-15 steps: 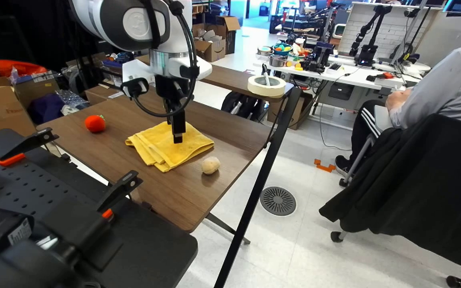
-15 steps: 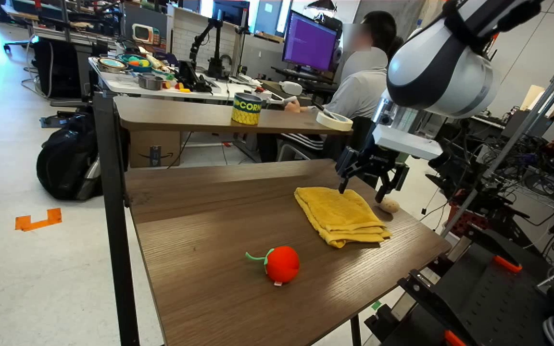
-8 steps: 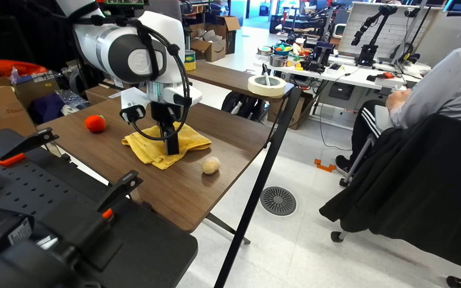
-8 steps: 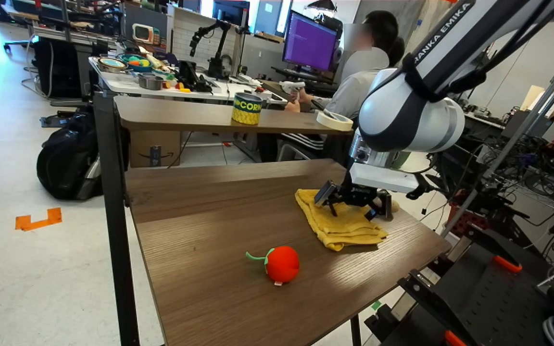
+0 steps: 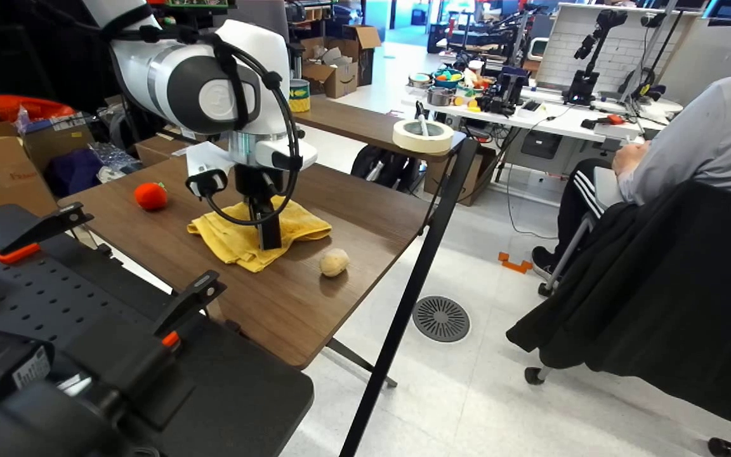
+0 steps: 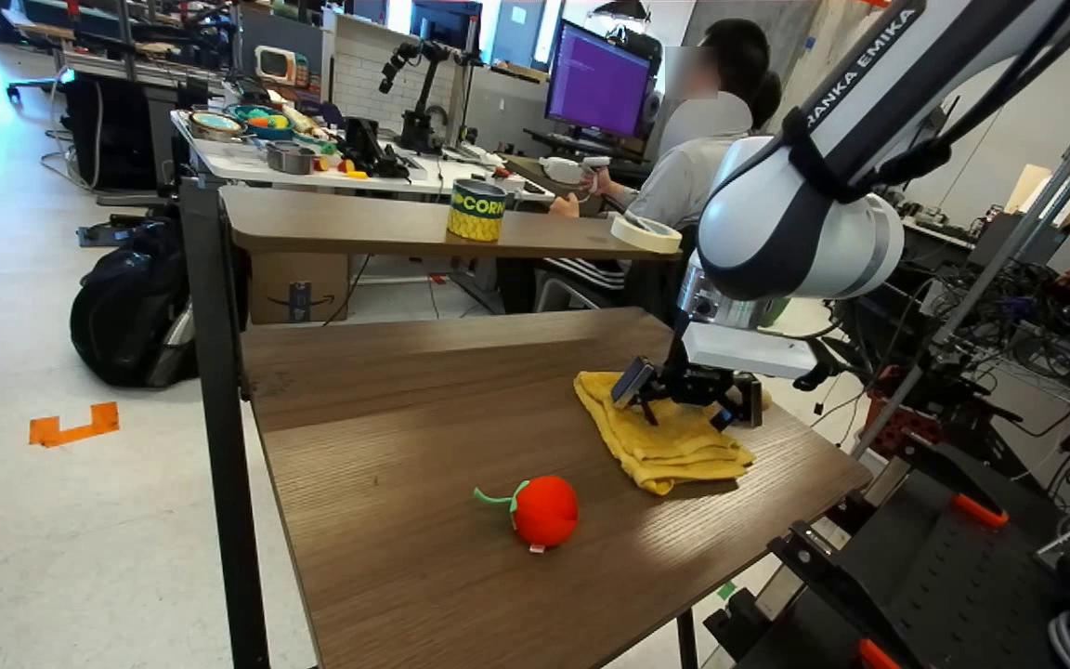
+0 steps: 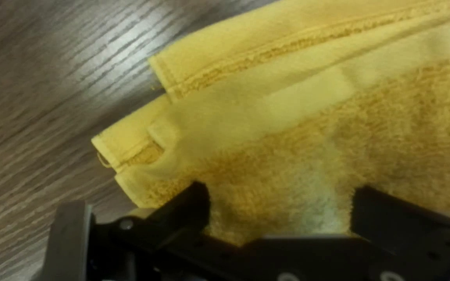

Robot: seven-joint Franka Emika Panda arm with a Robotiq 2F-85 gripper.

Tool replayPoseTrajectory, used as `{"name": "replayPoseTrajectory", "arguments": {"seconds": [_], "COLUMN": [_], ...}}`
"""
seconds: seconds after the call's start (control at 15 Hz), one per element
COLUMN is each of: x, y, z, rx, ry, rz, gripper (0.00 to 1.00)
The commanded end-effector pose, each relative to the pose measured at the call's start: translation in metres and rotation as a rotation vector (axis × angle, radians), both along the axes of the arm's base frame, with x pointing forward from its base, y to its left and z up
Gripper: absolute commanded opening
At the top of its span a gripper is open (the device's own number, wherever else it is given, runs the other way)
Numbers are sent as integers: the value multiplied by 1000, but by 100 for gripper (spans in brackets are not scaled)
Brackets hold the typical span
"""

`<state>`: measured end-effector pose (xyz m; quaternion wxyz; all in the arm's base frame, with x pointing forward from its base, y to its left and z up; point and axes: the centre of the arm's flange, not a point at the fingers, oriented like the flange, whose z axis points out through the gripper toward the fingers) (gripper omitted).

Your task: Wipe the table with the cloth move the stone and the red object on opposite sides of the table

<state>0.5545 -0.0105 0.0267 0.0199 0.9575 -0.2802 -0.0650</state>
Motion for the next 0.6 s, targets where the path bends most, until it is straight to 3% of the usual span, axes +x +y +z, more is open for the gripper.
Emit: {"name": "replayPoseTrajectory", "arguments": {"seconds": [0.0, 0.2, 0.4, 0.53], "x": [-22, 27, 88, 112], "y": [6, -10, -61, -104], "z": [-19, -5, 19, 25], "rx": [-33, -17, 15, 11], "ry": [-8, -89, -150, -182], "rz": [78, -45, -218, -329], "gripper": [100, 100, 100, 100]}}
